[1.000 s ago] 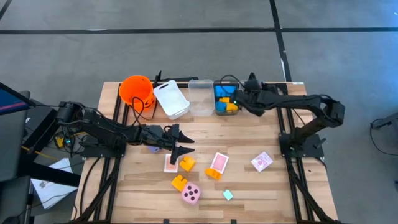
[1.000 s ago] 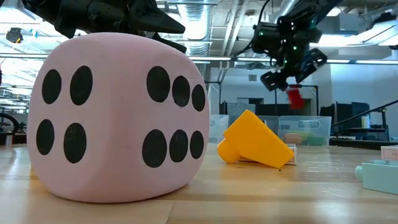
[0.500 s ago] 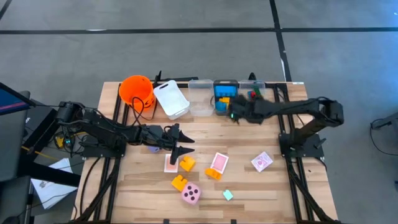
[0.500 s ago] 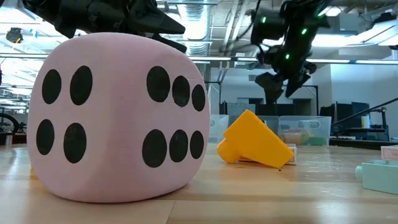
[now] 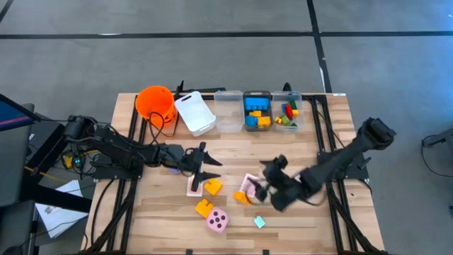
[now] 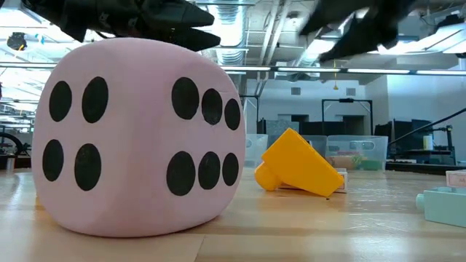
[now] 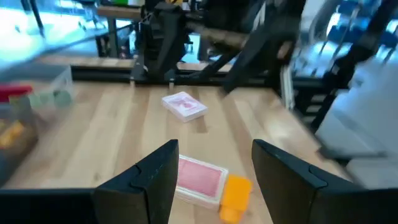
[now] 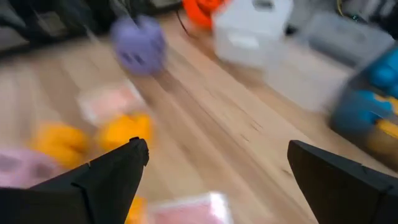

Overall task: Pick & Place Toys
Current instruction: Put the large yellow game piece into the black bin

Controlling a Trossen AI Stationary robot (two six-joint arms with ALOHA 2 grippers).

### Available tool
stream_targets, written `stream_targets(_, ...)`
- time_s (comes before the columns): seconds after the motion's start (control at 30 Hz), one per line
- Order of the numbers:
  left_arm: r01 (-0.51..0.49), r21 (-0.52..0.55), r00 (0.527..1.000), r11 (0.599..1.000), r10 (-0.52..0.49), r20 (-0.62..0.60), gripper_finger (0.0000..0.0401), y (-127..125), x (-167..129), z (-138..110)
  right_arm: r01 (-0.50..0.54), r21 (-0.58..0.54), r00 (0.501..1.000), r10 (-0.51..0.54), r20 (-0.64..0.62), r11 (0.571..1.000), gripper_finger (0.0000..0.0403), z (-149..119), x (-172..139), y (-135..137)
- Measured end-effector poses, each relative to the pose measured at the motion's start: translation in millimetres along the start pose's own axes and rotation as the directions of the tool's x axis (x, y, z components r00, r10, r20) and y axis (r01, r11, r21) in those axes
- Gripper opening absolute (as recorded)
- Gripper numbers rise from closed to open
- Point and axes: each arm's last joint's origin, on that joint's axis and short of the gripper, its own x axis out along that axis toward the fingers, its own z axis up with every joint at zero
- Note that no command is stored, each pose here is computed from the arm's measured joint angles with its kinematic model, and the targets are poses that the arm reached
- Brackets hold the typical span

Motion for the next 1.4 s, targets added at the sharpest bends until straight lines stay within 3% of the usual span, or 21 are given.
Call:
stream_targets(0.13,-0.063,0.126,0.998,0.990,0.065,-0.012,0.0198,-7.3,4.4,-4.5,-0.011,0.015,0.996,0.010,0.083,1.000,0.0384,-14.6,-14.1,13.4)
stream_targets(0.33,-0.084,0.144,0.993,0.986,0.094,-0.067,0.0198,-5.3,23.3,-15.6,0.041,0.113,0.985,-0.059,0.160,0.993,0.0384,-27.8,-19.3,14.1)
stream_targets(0.57,0.041,0.132,0.980,0.990,-0.014,-0.199,0.0198,-4.4,59.5,-44.7,0.127,0.142,0.972,-0.151,0.181,0.982,0.0384,-31.9,-9.2,4.8)
stream_targets(0.77,0.122,0.114,0.964,0.986,-0.090,-0.249,0.0198,-8.0,82.3,-57.9,0.141,0.113,0.975,-0.158,0.154,0.984,0.0384,-39.6,-3.4,6.0)
stream_targets(1.03,0.212,0.110,0.945,0.971,-0.175,-0.277,0.0198,-13.3,91.6,-63.3,0.162,0.116,0.972,-0.179,0.151,0.980,0.0384,-42.0,4.4,6.1)
stream_targets(1.4,0.246,0.172,0.934,0.954,-0.187,-0.304,0.0198,-20.3,100.3,-70.1,0.174,0.138,0.969,-0.194,0.152,0.975,0.0384,-38.7,9.5,4.7)
